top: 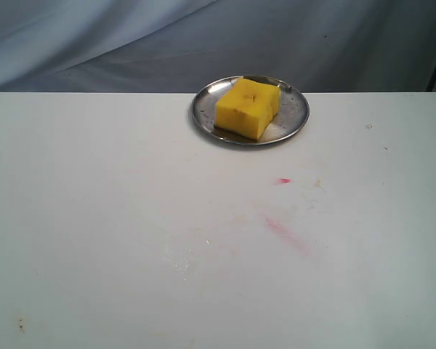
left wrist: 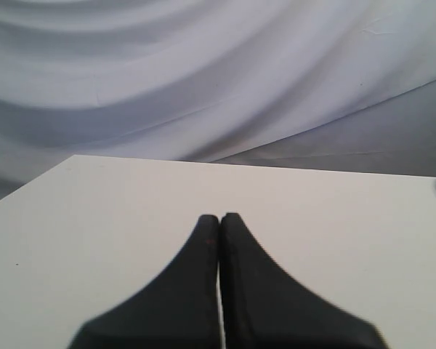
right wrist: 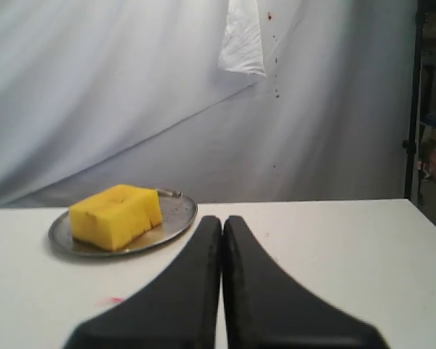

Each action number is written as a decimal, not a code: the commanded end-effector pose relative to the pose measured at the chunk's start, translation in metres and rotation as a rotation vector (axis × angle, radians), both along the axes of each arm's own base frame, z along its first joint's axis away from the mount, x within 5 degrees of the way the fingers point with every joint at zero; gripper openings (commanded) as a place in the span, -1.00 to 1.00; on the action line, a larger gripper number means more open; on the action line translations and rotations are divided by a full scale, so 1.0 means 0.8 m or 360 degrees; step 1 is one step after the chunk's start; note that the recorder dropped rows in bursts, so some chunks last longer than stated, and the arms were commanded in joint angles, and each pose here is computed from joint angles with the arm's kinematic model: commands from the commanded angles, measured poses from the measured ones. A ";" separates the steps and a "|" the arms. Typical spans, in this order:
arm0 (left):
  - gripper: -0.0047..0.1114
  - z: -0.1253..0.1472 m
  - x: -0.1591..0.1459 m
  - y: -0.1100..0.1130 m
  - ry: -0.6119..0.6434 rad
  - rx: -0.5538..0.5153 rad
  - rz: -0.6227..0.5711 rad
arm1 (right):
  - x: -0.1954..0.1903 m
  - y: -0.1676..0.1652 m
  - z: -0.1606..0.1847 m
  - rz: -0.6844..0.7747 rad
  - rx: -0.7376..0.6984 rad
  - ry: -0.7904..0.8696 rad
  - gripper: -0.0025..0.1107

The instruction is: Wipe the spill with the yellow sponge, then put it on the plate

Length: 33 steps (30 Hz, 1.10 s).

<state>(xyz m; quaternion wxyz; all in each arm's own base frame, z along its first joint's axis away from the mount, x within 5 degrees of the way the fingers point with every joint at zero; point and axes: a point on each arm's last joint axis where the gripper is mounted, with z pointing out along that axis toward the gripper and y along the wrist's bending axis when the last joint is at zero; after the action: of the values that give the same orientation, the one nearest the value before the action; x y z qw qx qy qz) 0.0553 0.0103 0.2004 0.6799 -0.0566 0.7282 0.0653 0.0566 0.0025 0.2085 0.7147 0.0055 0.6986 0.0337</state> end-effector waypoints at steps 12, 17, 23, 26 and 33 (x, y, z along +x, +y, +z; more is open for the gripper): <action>-0.92 -0.001 0.000 0.000 -0.0002 -0.0003 0.0006 | -0.001 0.006 -0.012 0.0085 -0.0049 0.0149 -0.96; -0.92 -0.001 0.000 0.000 -0.0002 -0.0003 0.0006 | -0.001 0.005 -0.012 0.0081 -0.0088 0.0149 -0.96; -0.92 -0.001 0.000 0.000 -0.0002 -0.0003 0.0006 | -0.001 0.005 -0.013 0.0071 -0.0163 0.0148 -0.96; -0.92 -0.001 0.000 0.000 -0.0002 -0.0003 0.0006 | -0.001 0.004 -0.013 0.0068 -0.0178 0.0148 -0.96; -0.92 -0.001 0.000 0.000 -0.0002 -0.0003 0.0006 | -0.001 0.004 -0.013 0.0061 -0.0232 0.0148 -0.96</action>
<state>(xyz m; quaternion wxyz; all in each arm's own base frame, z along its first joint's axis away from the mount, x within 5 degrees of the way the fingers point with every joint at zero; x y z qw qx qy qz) 0.0553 0.0103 0.2004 0.6799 -0.0566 0.7282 0.0653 0.0562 0.0057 0.1996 0.6805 -0.0421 0.7315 0.0115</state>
